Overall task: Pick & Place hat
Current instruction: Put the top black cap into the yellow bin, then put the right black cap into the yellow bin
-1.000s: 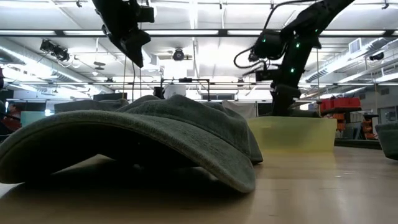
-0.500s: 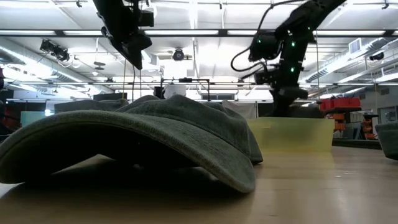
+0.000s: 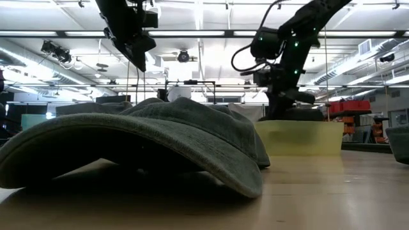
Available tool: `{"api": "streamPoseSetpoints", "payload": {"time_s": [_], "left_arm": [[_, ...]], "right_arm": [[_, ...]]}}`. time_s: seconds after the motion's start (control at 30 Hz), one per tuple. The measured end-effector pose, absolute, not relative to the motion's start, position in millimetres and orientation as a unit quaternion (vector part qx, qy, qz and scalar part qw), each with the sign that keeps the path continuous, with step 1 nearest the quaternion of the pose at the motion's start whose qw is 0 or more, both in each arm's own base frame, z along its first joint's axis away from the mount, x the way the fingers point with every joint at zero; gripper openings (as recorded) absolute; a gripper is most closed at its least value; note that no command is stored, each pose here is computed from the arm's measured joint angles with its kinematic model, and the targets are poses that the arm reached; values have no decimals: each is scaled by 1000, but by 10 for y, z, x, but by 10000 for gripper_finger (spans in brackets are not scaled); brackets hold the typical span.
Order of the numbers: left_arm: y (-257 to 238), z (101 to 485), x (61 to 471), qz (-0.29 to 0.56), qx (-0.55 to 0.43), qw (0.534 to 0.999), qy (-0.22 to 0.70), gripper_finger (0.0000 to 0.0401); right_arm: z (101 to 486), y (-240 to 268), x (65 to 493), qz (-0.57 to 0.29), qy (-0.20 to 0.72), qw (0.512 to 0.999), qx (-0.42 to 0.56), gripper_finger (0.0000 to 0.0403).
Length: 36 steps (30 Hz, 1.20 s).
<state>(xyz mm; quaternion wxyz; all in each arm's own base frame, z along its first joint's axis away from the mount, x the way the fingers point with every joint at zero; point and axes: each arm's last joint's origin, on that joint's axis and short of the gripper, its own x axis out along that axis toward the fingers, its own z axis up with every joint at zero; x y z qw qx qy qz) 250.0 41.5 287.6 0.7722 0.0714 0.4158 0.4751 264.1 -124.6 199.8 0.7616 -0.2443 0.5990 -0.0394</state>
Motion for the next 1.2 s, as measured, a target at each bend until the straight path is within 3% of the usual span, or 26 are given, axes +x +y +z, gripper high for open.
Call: {"api": "streamPoseSetpoints", "payload": {"time_s": [0.43,0.67,0.77,0.9,1.07,1.2], "left_arm": [[415,2874,2498,475,72,772,417,169],[413,2873,2499,472,69,773,418,169],[400,2860,2506,448,51,782,430,169],[356,2835,2527,393,10,801,451,169],[251,2828,2579,320,-26,828,460,169],[152,2852,2642,271,-16,852,448,169]], "right_arm": [[1982,-1364,2666,-112,583,778,-204,76],[1968,-1265,2660,-141,607,755,-202,115],[1984,-1177,2659,-157,617,743,-206,130],[2079,-959,2682,-146,635,745,-143,138],[2293,-611,2725,-152,654,736,-85,131],[2441,-313,2769,-110,657,743,-61,121]]}}
